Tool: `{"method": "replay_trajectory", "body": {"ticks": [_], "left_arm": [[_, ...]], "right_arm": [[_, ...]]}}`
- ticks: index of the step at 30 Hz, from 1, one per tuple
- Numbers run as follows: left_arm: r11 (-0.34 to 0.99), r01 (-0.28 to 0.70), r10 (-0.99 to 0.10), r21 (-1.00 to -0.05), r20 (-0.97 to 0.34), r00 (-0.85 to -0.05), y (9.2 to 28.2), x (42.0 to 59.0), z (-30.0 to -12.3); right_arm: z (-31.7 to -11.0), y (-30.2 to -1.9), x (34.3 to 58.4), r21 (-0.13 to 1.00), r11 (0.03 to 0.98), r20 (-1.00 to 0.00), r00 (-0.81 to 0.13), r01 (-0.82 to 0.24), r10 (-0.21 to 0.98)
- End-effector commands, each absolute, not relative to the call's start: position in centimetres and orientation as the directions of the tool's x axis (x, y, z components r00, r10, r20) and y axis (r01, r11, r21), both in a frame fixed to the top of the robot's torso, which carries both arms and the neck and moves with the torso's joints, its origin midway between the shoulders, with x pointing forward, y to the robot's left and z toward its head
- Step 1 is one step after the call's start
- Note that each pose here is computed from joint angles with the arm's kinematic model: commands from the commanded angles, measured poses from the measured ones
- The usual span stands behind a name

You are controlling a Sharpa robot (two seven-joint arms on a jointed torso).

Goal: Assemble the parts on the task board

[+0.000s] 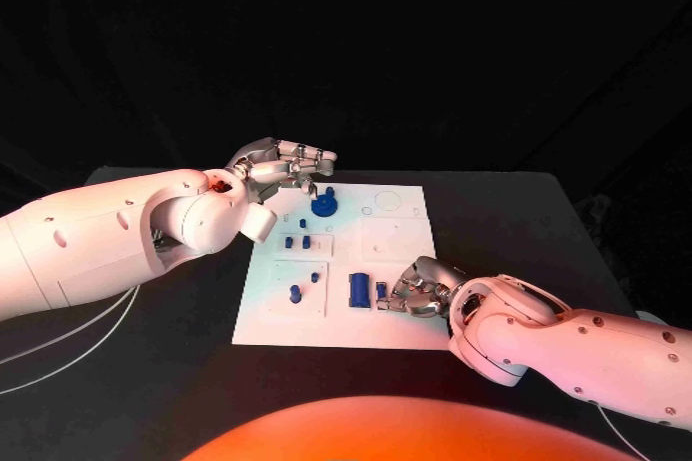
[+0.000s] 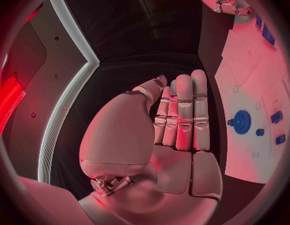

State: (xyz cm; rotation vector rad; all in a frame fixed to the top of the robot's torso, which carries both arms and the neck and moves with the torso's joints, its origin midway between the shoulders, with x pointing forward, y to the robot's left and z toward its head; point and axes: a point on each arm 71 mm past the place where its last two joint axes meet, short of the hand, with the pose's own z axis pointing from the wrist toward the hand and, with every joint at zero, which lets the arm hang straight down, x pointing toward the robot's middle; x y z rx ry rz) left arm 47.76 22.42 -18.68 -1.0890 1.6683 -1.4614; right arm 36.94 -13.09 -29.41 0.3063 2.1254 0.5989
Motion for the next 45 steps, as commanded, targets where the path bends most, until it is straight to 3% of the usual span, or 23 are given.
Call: {"method": "replay_trajectory", "body": {"ticks": [1, 45], "left_arm": [[0.024, -0.16, -0.89, -0.987, 0.052, -0.453, 22.2, 47.7, -18.6], [0.026, -0.164, -0.887, -0.986, 0.053, -0.458, 22.1, 47.7, -18.6]], "right_arm": [[-29.4, -13.0, 36.9, 0.511, 0.859, -0.707, -0.582, -0.026, 0.403], [-29.3, -12.7, 38.0, 0.562, 0.825, -0.711, -0.544, -0.057, 0.447]]}}
